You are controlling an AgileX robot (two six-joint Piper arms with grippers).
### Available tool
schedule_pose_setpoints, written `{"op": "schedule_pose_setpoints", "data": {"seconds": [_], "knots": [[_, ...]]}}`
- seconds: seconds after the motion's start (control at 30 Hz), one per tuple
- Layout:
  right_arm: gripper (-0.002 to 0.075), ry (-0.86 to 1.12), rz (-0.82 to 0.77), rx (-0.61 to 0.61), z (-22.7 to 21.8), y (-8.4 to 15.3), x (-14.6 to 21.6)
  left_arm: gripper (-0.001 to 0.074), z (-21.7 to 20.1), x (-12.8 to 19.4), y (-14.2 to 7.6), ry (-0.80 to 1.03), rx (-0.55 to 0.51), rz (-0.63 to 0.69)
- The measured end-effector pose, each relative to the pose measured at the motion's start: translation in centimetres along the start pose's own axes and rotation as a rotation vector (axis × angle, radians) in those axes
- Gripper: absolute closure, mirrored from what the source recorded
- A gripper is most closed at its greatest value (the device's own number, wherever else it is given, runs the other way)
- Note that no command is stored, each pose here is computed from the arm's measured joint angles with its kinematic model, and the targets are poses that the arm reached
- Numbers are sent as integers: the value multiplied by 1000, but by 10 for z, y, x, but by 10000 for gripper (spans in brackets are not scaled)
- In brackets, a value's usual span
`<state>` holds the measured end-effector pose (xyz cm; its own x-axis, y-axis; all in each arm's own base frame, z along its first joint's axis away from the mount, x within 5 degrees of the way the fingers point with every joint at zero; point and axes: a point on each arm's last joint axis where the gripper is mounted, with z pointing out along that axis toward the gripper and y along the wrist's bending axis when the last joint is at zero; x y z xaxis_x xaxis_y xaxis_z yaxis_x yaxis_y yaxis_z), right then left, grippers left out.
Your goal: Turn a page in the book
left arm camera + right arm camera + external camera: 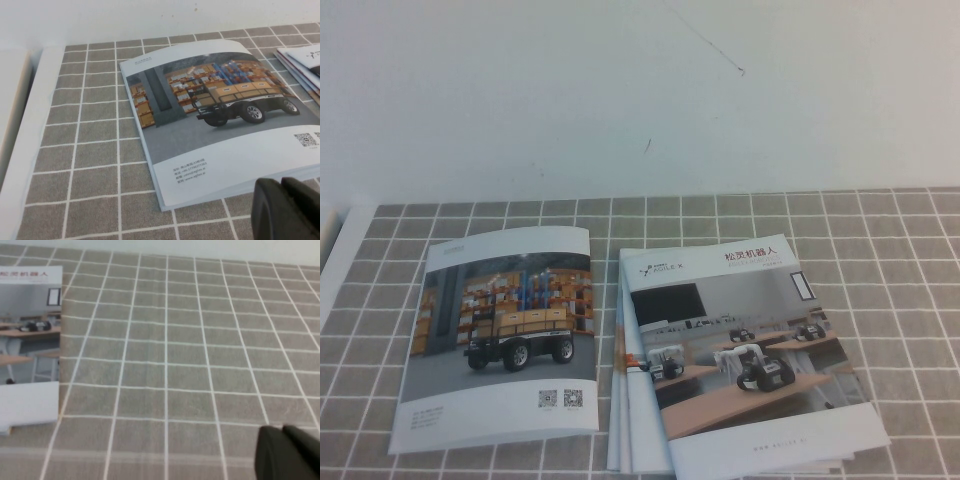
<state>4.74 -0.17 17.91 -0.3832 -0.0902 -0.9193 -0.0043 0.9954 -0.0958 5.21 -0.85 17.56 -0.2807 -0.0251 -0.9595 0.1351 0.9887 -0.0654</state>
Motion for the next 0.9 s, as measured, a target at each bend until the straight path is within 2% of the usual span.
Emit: {"op": "schedule_pose_setpoints", "data": {"seconds": [0.17,0.9], "knots": [[728,-35,42,23,6,-1,7,738,0,0,0,-1,-1,4],[728,-50,20,27,7,-1,7,738,0,0,0,-1,-1,4]]}}
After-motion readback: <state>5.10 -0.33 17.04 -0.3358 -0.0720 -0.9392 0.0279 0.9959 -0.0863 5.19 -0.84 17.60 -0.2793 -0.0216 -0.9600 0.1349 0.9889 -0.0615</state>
